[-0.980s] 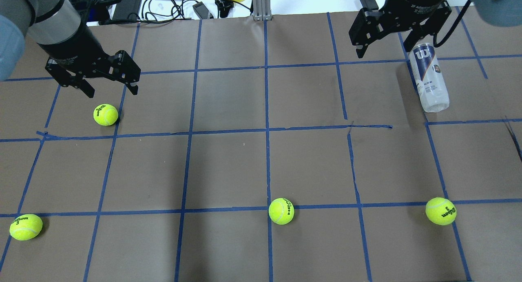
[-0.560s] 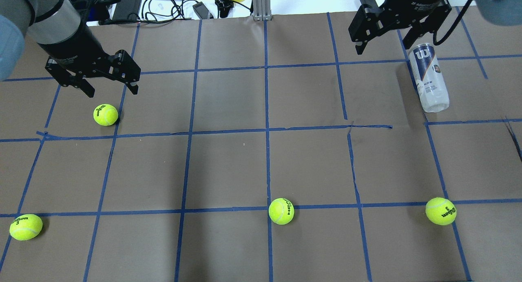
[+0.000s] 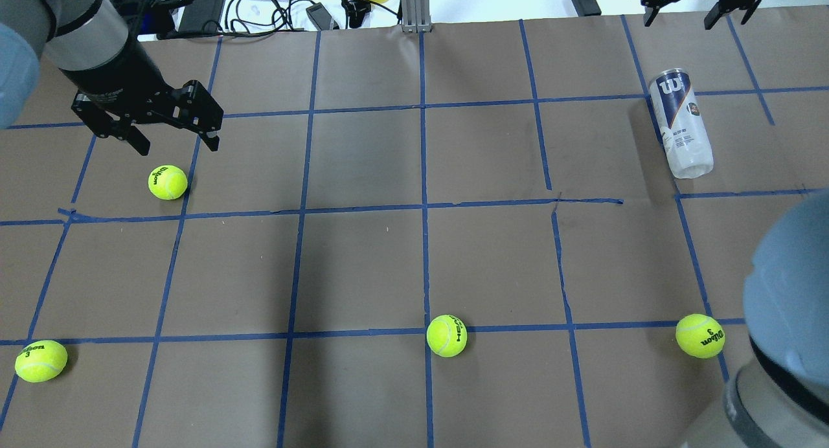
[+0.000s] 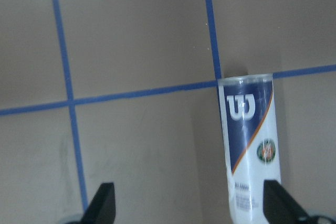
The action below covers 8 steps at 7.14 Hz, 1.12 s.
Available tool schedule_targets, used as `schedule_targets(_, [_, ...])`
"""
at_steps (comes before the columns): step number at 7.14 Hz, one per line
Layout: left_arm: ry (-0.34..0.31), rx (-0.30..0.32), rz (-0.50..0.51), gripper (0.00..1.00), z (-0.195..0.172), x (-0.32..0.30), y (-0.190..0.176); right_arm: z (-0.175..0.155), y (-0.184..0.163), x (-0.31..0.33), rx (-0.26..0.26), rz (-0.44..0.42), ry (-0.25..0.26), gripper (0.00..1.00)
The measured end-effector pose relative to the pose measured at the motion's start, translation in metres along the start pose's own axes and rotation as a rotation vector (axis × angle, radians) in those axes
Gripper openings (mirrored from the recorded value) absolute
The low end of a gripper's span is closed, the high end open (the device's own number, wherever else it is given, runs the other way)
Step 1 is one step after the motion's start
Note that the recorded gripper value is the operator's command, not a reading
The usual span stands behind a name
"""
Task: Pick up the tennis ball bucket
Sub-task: 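Lower the right gripper over the can's top and grasp it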
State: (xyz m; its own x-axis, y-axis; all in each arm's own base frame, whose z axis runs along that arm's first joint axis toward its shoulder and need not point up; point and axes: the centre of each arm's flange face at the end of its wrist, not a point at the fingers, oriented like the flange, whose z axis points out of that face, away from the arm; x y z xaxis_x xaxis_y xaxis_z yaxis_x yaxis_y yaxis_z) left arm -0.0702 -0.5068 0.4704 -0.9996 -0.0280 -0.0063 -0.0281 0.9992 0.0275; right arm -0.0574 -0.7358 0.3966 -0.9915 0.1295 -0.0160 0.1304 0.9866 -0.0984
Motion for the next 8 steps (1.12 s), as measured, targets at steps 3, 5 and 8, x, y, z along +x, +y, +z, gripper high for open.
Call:
schedule_targets(3, [0.002,-0.007,0.009,1.00,0.004,0.002,0.000,0.124,-0.047,0.056,-0.086,0.012,0.006,1.00])
schedule_targets(5, [0.001,0.006,0.039,1.00,0.000,0.007,0.006,0.158,-0.048,0.072,-0.116,-0.032,0.050,1.00])
schedule_targets(8, [0.001,0.009,0.051,1.00,-0.006,0.011,0.016,0.190,-0.036,0.074,-0.153,-0.044,0.059,0.96])
